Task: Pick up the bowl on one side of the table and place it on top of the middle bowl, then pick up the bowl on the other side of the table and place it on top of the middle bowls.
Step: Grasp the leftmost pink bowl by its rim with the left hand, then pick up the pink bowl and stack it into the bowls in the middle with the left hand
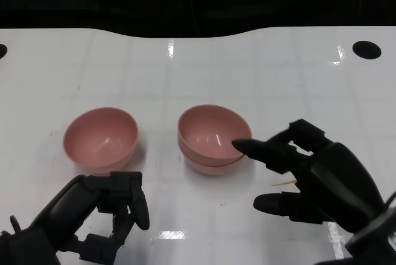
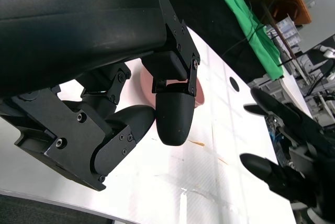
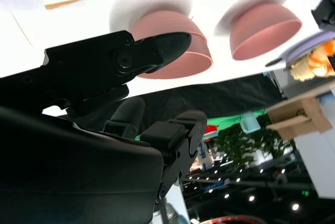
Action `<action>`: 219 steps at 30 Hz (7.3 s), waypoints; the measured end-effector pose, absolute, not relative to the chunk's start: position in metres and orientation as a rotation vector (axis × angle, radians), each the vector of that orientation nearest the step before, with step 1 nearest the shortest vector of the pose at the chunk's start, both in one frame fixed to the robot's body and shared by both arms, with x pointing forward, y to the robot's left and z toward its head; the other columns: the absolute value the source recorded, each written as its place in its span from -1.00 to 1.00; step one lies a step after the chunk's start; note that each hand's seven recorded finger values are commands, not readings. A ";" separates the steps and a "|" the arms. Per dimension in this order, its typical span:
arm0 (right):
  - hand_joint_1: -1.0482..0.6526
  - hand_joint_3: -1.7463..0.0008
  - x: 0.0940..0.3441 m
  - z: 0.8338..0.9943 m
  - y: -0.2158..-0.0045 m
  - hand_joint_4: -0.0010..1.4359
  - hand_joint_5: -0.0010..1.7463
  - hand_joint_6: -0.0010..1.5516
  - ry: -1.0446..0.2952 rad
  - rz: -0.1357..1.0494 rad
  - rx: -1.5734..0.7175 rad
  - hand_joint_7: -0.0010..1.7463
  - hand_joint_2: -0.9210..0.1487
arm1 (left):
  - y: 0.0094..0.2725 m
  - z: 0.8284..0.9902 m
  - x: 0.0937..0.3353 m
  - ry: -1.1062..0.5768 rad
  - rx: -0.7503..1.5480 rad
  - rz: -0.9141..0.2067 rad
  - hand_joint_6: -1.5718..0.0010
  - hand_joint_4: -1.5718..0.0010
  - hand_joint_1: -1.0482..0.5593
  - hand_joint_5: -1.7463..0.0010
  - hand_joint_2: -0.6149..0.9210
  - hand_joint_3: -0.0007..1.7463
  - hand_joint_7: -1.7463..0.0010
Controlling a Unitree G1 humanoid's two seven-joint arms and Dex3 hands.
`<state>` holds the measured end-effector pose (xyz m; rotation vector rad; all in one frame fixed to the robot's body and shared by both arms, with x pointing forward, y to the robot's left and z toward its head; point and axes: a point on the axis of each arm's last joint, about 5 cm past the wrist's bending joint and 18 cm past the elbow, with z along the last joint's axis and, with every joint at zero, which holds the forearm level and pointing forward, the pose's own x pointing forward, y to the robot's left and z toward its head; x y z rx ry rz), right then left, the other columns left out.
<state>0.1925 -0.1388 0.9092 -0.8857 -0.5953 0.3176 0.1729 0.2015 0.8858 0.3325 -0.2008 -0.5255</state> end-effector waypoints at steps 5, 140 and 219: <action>0.02 0.96 0.180 0.904 -0.151 -0.07 0.34 0.11 -0.600 0.281 -0.831 -0.42 -0.93 | 0.204 0.883 0.172 -0.201 0.333 -0.517 0.06 -0.10 0.12 -0.96 0.40 0.49 -0.70; 0.15 -0.83 0.185 0.891 -0.165 0.34 1.00 0.09 -0.575 0.272 -0.810 0.74 0.43 | 0.180 0.944 0.266 -0.243 1.458 -0.324 0.15 -0.02 -0.03 -1.00 1.00 -0.68 -0.68; 0.18 -0.80 0.183 0.891 -0.162 0.33 1.00 0.07 -0.560 0.322 -0.826 0.77 0.43 | 0.079 0.953 0.298 -0.592 1.505 -0.876 0.14 0.27 -0.32 0.57 1.00 -0.80 0.99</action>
